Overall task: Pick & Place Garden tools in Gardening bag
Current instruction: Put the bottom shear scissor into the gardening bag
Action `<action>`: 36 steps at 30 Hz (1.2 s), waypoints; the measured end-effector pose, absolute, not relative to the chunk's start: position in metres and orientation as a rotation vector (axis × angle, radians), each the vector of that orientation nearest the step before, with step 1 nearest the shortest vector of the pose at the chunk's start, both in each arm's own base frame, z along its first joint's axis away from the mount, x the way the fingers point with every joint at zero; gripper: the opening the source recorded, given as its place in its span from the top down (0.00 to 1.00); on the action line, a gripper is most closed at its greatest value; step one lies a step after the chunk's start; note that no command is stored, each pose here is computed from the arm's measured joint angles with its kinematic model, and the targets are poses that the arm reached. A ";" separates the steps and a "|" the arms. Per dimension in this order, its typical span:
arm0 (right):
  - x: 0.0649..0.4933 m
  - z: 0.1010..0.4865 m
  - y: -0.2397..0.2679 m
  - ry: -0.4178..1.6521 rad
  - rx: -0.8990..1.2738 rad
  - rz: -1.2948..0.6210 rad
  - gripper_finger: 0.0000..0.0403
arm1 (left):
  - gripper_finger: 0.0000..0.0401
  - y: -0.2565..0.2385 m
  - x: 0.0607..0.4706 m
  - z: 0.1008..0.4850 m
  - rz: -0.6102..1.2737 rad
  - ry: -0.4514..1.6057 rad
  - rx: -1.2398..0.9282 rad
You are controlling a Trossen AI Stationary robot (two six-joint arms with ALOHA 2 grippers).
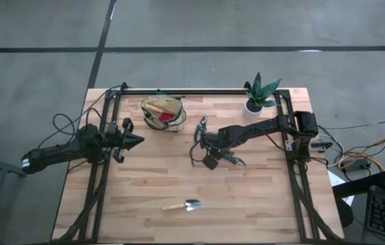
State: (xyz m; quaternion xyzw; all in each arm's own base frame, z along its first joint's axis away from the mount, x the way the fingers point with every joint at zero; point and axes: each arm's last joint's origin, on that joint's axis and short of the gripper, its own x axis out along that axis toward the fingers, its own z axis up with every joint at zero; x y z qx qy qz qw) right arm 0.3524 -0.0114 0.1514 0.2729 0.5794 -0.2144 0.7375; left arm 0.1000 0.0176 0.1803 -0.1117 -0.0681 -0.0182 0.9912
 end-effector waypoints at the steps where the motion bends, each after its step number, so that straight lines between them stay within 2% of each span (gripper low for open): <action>1: 0.353 0.152 -0.012 1.268 0.601 -0.470 0.98 | 0.98 0.018 0.100 0.180 -0.037 -0.136 -0.224; 11: 0.360 0.178 -0.008 1.251 0.648 -0.318 0.98 | 0.98 0.018 0.100 0.180 -0.036 -0.135 -0.224; 18: 0.347 0.189 -0.008 1.378 0.634 -0.351 0.96 | 0.98 0.018 0.100 0.180 -0.035 -0.130 -0.226; 22: 0.343 0.185 -0.008 1.405 0.653 -0.348 0.86 | 0.98 0.018 0.100 0.180 -0.035 -0.131 -0.226; 30: 0.342 0.181 -0.013 1.373 0.596 -0.427 0.56 | 0.98 0.018 0.100 0.180 -0.035 -0.132 -0.225; 36: 0.341 0.173 -0.013 1.359 0.597 -0.431 0.51 | 0.98 0.018 0.100 0.180 -0.036 -0.134 -0.225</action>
